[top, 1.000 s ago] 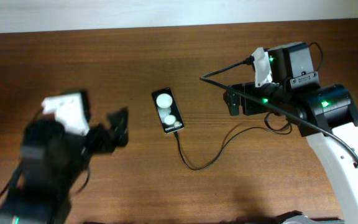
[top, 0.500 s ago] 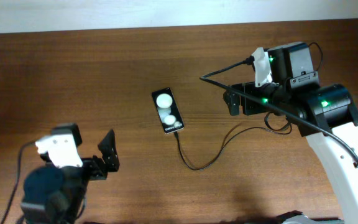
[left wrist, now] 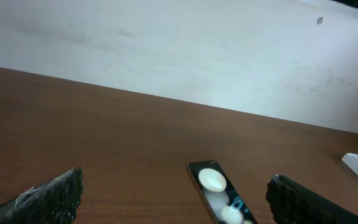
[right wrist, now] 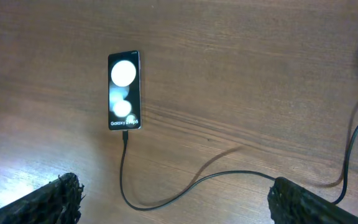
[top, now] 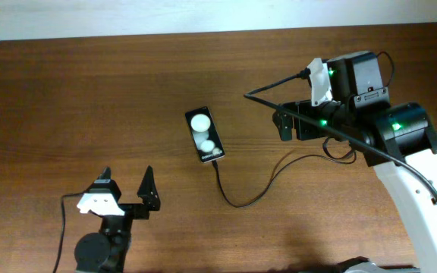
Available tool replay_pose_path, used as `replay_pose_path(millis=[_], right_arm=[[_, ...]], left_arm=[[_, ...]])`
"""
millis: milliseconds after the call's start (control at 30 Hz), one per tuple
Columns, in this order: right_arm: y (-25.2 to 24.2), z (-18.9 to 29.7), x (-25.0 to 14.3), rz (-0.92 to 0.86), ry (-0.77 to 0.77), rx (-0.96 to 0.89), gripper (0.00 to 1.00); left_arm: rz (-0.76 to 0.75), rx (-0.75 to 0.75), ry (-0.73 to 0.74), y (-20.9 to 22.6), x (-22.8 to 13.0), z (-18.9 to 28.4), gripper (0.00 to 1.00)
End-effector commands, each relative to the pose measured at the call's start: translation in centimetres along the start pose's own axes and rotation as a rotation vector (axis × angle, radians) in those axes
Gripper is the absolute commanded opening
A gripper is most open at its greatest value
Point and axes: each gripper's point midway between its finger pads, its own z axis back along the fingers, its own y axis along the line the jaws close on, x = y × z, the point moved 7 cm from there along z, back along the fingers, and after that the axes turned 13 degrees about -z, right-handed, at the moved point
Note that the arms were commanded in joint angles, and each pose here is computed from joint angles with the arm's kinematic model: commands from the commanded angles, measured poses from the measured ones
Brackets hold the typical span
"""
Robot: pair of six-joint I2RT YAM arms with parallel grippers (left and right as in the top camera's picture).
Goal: Plug charger to phone and switch on socket
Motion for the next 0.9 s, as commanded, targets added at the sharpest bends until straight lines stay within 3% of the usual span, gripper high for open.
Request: replay_pose_path(millis=[0,300,500,633,700,867], right_arm=[[0.2,0.3,0.0,0.007,-0.009,0.005,0.99],[0.2,0.3,0.0,0.007,-0.009,0.005,0.99],[0.2,0.3,0.0,0.007,-0.009,0.005,0.99],[0.2,0.3,0.0,0.007,-0.009,0.005,0.99],[0.2,0.3,0.0,0.007,-0.009,0.005,0.99],[0.2,0.3,0.0,0.007,-0.009,0.005,0.99]], left_arm=[[-0.012,0.045,-0.024,0.8,-0.8,0.1,0.99],[-0.007,0.147,-0.124,2.5,0.5,0.7,0.99],[-0.004,0.147,-0.17,2.6,-1.3,-0.1,0.99],[-0.006,0.153,-0.099,2.7,-2.4,-0.3,0.99],[-0.007,0.153,0.006,2.7,-4.3,-0.4,0.99],[-0.059,0.132,0.012,2.5,-4.3,-0.4,0.99]])
